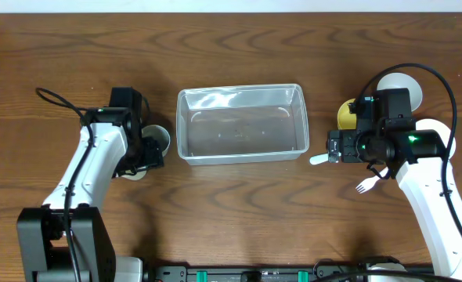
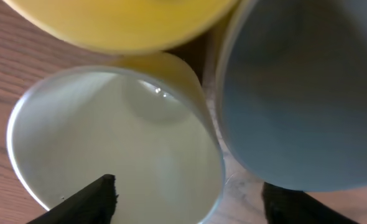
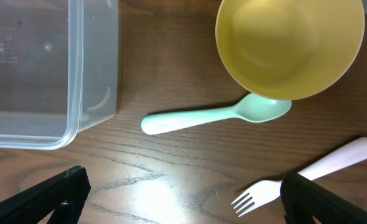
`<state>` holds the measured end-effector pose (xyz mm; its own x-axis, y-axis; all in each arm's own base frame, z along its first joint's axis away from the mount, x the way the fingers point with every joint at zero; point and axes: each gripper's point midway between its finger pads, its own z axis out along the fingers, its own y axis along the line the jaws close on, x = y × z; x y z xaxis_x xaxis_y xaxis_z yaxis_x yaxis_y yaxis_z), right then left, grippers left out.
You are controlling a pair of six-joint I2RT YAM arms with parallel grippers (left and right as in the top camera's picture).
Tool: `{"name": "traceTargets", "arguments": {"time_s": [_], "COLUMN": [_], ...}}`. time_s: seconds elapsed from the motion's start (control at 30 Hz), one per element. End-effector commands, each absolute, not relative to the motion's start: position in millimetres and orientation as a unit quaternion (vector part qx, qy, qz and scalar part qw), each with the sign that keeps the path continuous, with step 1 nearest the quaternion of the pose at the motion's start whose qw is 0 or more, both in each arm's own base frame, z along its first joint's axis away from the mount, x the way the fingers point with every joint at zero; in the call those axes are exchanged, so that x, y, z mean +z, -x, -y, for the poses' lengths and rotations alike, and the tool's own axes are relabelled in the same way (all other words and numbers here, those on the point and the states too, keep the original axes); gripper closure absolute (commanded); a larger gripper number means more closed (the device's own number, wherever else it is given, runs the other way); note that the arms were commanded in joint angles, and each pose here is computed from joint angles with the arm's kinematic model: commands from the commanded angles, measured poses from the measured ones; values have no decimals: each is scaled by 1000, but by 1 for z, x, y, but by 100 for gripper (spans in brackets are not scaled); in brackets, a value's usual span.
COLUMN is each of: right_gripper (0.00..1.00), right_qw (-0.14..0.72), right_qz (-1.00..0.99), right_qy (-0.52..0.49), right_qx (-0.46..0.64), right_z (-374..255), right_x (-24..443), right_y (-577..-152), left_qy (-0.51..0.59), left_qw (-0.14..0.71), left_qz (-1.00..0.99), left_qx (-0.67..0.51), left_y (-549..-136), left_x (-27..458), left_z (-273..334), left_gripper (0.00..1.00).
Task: Pack container
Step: 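Lower the left gripper into the white cup and grasp it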
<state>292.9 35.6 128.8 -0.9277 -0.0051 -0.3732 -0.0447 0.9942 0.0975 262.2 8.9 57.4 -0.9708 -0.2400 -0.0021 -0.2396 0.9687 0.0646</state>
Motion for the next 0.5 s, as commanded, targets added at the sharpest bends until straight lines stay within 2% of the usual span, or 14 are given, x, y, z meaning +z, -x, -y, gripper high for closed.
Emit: {"name": "traceTargets", "arguments": {"time_s": [0.0, 0.13, 0.3, 0.47], "right_gripper": [1, 1, 1, 1], "right_qw": [195, 195, 193, 193], "right_qz": [-979, -979, -980, -980], "right_qy": [4, 4, 4, 4], "right_qx": [56, 56, 56, 56], "right_z": [-34, -34, -34, -34], "right_x": [133, 133, 133, 133], "right_y": [-296, -296, -295, -295], "left_qy": [-120, -120, -120, -120], "left_qw": [10, 10, 12, 15], "left_qz": [991, 991, 991, 991], "left_qx": [-52, -52, -52, -53], "left_y": [-259, -259, -258, -256], "left_x": [54, 53, 54, 54], "left_z": [-17, -17, -17, -17], "left_gripper": [33, 40, 59, 70]}}
